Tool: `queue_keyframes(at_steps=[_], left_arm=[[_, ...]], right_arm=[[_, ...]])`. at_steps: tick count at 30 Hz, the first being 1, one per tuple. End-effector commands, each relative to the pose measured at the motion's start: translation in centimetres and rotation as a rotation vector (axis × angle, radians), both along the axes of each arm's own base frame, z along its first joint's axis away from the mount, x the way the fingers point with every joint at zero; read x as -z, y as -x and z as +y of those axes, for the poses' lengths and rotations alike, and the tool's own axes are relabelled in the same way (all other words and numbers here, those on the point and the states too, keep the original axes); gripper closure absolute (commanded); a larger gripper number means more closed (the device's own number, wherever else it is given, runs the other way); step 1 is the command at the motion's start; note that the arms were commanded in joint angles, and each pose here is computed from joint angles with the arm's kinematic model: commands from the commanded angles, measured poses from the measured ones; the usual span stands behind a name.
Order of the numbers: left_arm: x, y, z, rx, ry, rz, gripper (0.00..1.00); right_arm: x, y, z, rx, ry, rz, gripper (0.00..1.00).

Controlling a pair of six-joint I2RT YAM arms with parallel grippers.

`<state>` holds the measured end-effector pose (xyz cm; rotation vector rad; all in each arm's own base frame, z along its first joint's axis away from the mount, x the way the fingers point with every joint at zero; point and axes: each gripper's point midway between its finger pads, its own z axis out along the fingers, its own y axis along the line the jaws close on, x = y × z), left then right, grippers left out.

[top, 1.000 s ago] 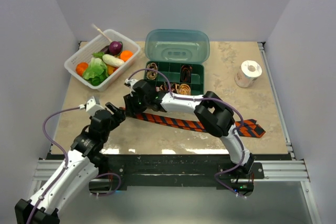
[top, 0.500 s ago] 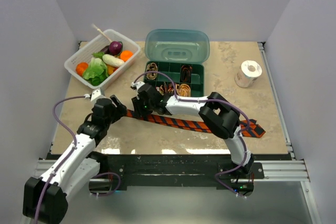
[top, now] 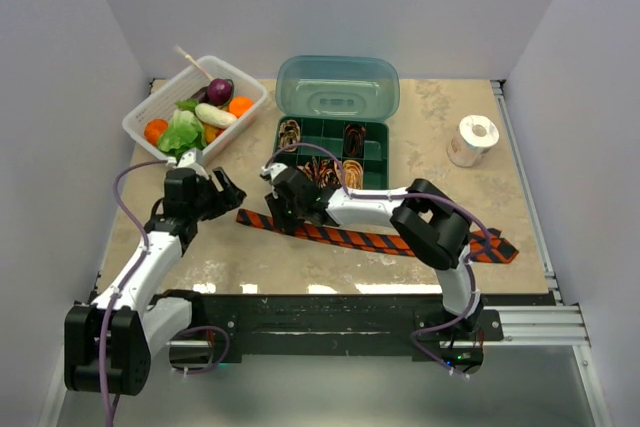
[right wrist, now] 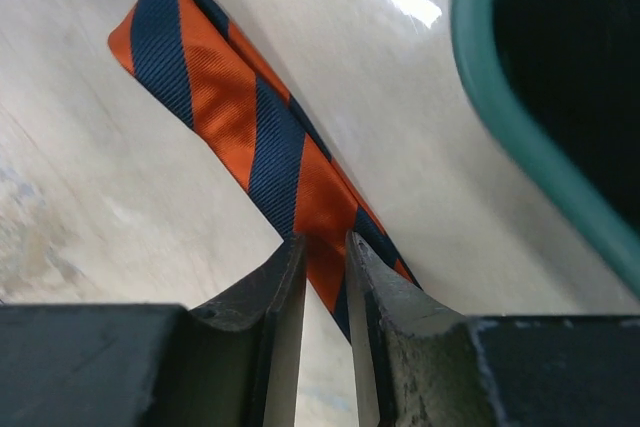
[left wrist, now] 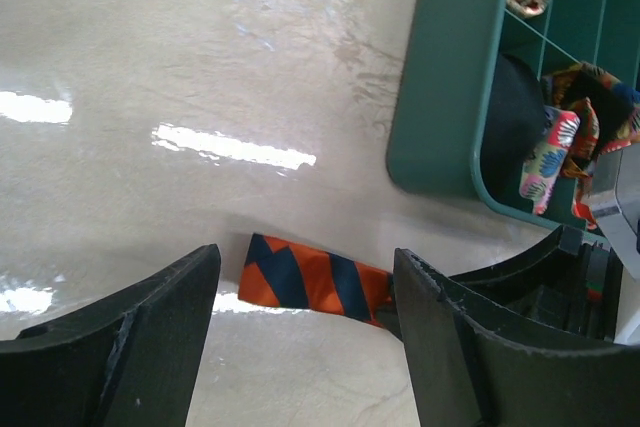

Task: Roll the ties
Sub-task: Roll the tie at the center of the board.

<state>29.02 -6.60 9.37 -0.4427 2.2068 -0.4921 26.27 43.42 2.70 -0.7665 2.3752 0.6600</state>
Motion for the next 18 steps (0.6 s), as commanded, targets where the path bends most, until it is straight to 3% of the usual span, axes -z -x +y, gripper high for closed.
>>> queue_keyframes(at_steps=[1,9,18], left_arm=[[0.0,0.2,-2.3,0.137,0.077,-0.036,0.26],[1.2,2.2,-3.2,0.147,0.147,-0.053,0.27],[3.3,4.1,-4.6,0.187,0.235,-0.025,0.33]], right_arm=[[-0.2,1.5,-3.5,-0.037,0.111,-0.019,0.74],[-1.7,2.8,-6.5,-0.087,0.156,-0.055,0.73],[-7.9,2.5,-3.3,-0.091,-0.044,-0.093,0.7]])
